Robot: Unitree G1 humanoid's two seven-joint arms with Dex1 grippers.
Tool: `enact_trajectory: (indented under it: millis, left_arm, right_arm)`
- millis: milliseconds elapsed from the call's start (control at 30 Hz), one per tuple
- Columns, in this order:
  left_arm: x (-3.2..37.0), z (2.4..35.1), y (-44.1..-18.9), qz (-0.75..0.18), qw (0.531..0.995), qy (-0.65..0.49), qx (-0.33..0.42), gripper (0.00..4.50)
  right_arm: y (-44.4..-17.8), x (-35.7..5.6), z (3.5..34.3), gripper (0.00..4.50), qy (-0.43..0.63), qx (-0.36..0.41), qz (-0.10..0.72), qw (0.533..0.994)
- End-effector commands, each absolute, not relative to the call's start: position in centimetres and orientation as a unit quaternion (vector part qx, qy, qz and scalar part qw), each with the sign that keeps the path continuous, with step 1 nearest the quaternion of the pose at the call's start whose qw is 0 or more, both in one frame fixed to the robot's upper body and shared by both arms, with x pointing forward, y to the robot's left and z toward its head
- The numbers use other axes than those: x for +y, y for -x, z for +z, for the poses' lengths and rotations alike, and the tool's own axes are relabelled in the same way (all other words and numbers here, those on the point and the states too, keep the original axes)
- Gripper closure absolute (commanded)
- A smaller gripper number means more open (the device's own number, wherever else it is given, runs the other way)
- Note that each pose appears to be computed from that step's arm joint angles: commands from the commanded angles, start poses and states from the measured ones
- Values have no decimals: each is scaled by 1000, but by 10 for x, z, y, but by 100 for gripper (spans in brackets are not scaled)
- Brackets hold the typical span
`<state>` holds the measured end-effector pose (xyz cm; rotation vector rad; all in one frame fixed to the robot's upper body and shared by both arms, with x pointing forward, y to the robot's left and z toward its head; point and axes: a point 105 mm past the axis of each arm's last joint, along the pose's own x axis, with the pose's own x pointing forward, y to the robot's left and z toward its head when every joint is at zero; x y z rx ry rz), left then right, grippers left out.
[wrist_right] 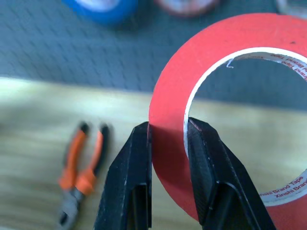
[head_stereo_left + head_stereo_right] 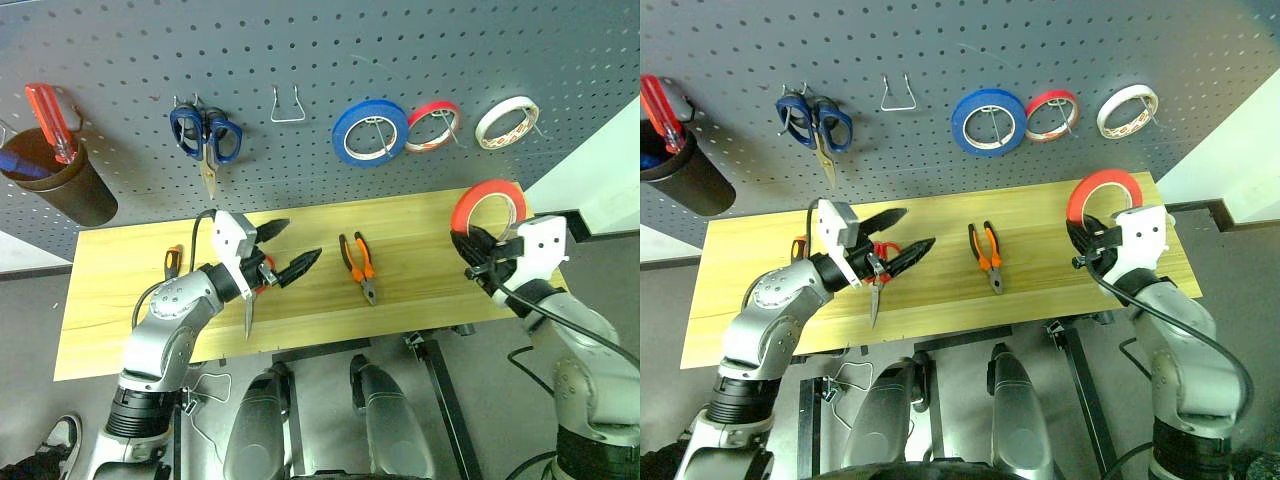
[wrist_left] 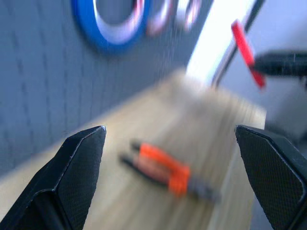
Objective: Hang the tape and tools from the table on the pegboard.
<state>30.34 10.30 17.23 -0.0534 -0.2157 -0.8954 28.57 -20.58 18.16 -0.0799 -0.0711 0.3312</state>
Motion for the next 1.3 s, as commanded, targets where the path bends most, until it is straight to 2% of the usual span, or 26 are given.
enact_trajectory:
  millis: [33,267,533,1067,1300]
  left_arm:
    - [110,192,-293,-430,887,30,-165,0]
    - [113,193,-292,-430,884,21,-180,0]
    - [105,186,-294,-435,884,13,-172,0]
    - [104,187,-288,-430,887,12,-168,0]
    - [104,186,-285,-429,888,10,-165,0]
  right_arm:
    - [-268,-199,216,382,50,-97,190,976]
    - [-268,-195,252,382,55,-149,196,968]
    - [-299,-180,275,382,45,-194,200,959]
    - [-315,-167,257,382,20,-173,218,960]
    - [-334,-156,246,382,-2,-167,222,961]
